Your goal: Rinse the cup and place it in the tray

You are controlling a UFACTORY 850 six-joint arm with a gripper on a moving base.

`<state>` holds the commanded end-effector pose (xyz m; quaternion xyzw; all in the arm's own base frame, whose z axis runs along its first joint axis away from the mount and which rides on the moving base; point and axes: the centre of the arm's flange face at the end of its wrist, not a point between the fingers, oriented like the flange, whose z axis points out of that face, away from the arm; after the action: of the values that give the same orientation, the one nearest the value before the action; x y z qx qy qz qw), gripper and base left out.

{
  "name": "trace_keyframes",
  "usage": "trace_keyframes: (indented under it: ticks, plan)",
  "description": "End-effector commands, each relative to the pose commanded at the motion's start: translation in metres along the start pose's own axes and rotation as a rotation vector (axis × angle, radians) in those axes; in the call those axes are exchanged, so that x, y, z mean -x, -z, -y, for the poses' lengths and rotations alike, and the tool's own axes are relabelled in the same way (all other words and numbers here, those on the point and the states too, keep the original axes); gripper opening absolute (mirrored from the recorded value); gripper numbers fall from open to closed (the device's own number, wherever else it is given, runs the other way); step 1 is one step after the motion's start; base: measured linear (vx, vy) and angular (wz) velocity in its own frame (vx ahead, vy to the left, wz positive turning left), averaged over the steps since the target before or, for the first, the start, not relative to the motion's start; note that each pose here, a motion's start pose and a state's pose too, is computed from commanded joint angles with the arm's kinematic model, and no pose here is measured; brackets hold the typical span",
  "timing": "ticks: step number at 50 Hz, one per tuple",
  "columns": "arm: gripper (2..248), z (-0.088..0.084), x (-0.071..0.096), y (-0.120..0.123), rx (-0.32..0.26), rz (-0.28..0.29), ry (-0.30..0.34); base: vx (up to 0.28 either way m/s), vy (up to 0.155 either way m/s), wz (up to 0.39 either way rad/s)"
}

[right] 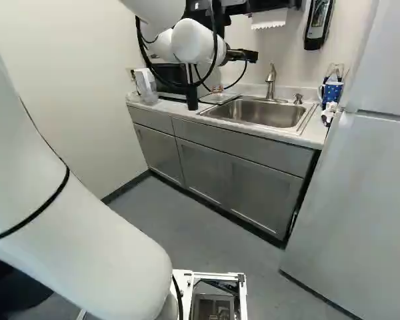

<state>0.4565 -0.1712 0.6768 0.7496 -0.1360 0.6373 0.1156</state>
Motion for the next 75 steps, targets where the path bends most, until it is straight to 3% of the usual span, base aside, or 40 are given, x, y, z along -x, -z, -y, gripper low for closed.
trace_keyframes:
  ticks: [75]
  plan:
    - [247, 0.0000, 0.0000, 0.0000, 0.000, 0.000, 0.000, 0.093, -0.019, -0.006]
